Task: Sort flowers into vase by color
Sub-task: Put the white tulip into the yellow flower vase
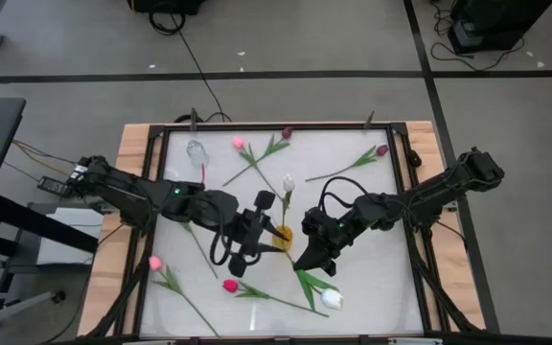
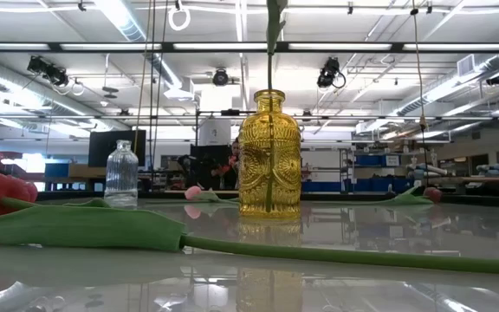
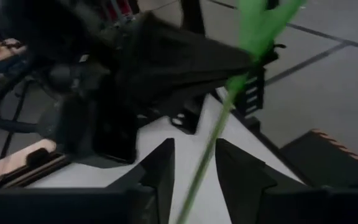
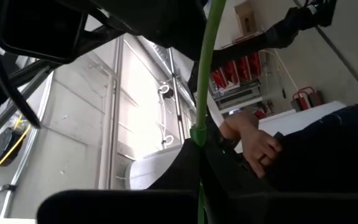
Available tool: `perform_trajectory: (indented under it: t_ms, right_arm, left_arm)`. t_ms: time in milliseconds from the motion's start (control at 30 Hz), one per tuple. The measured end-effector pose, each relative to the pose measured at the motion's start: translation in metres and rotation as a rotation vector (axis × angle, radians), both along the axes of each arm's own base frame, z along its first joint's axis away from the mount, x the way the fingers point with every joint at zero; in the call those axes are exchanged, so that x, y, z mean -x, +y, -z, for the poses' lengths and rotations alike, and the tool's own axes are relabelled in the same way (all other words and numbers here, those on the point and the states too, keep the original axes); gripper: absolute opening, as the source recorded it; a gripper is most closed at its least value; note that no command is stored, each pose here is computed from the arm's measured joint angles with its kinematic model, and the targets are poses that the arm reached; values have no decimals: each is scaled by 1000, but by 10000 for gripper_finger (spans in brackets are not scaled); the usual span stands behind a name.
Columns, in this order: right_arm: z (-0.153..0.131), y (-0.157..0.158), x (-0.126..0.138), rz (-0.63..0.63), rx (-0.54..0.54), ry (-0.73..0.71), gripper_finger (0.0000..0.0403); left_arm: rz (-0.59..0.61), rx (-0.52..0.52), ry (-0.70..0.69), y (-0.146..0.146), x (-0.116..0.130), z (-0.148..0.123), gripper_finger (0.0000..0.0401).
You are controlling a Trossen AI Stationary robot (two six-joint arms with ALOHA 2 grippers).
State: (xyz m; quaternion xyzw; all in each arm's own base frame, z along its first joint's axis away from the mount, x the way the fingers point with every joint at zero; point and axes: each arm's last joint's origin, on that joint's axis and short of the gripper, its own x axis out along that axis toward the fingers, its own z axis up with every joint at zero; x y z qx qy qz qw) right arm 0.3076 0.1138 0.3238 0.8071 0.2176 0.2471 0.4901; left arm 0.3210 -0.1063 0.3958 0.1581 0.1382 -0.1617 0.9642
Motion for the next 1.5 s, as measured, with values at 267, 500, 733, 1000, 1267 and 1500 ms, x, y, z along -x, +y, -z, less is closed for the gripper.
perform_trajectory:
  t_ms: [267, 500, 733, 1000, 1267, 1500]
  right_arm:
    - [-1, -2, -1, 4, 5, -13, 10]
    - [-3, -3, -1, 16, 9, -42, 14]
    - [-3, -4, -1, 11, 10, -50, 23]
    - [-3, -8, -2, 7, 13, -53, 23]
    - [-3, -9, -2, 25, 47, -79, 25]
    - [1, -8, -3, 90, 249, -174, 52]
  left_arm:
    - [1, -8, 5, -1, -2, 2, 83]
    - [4, -13, 12, -1, -1, 3, 38]
    - [8, -16, 12, -3, -1, 3, 49]
    - [5, -16, -6, -2, -1, 1, 129]
    - [-22, 4, 6, 0, -2, 2, 42]
    - [-22, 5, 50, 0, 0, 6, 7]
